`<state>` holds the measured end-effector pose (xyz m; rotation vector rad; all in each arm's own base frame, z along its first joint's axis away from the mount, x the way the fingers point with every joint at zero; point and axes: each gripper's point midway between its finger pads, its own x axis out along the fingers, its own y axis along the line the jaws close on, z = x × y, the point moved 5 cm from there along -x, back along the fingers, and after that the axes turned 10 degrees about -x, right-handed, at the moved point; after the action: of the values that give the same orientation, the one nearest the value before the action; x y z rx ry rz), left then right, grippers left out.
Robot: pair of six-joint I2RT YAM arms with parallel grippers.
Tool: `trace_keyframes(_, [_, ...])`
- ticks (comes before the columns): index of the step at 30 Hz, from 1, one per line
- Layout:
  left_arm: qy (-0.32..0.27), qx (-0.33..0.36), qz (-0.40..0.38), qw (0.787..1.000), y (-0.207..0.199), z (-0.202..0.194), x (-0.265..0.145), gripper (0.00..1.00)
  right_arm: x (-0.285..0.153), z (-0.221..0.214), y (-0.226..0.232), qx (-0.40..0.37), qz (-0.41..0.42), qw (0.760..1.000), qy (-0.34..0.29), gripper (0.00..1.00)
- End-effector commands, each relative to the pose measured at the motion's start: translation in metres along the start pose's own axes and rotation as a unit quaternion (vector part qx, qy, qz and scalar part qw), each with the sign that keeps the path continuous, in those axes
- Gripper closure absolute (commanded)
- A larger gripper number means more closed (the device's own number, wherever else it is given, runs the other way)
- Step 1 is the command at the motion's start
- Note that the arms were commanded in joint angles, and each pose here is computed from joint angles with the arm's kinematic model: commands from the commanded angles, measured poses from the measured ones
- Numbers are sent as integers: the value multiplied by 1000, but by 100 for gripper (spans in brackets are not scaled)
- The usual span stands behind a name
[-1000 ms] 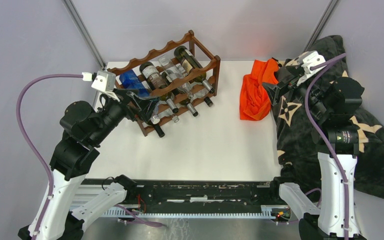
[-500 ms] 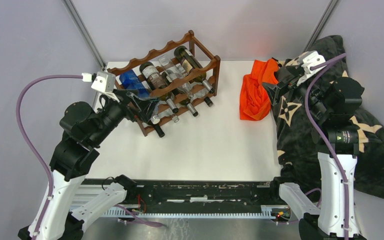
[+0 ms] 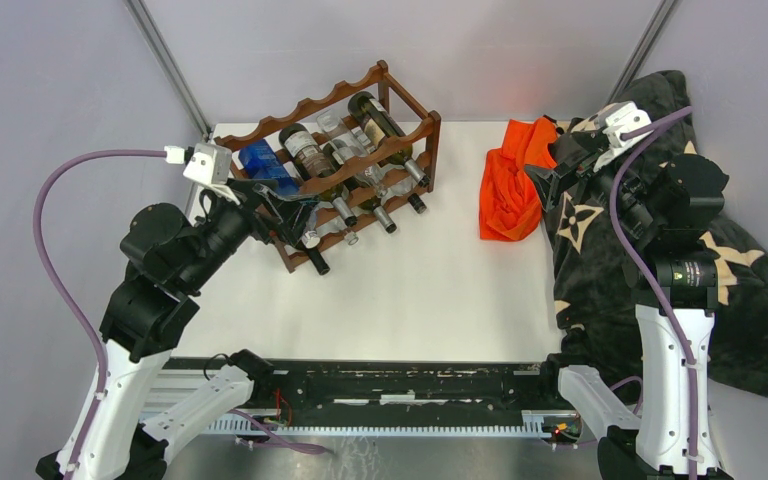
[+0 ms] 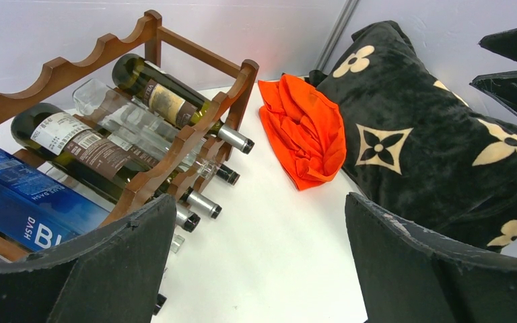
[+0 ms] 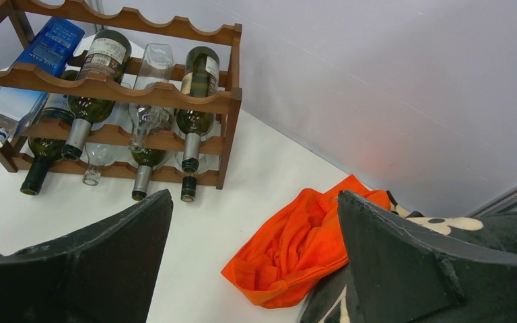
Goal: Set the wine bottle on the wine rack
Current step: Reset both arms
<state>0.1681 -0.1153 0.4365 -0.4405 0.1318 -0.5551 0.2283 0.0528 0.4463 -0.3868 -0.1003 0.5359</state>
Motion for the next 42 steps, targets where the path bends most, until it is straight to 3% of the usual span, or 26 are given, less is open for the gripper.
trace_keyframes(1, [-28, 18, -12, 999, -4, 12, 0, 0, -2, 15, -6, -11, -16, 999, -26, 2])
trace_keyframes(21, [-25, 20, -9, 999, -2, 9, -1, 0, -1, 13, -10, 0, -32, 999, -22, 2])
trace_keyframes(29, [-30, 20, -13, 999, -4, 12, -3, 0, -2, 13, -26, 45, -105, 993, -13, 2])
trace_keyframes(42, [-49, 27, -52, 997, -23, 36, -4, 0, 0, 40, -52, 36, -158, 986, -34, 2])
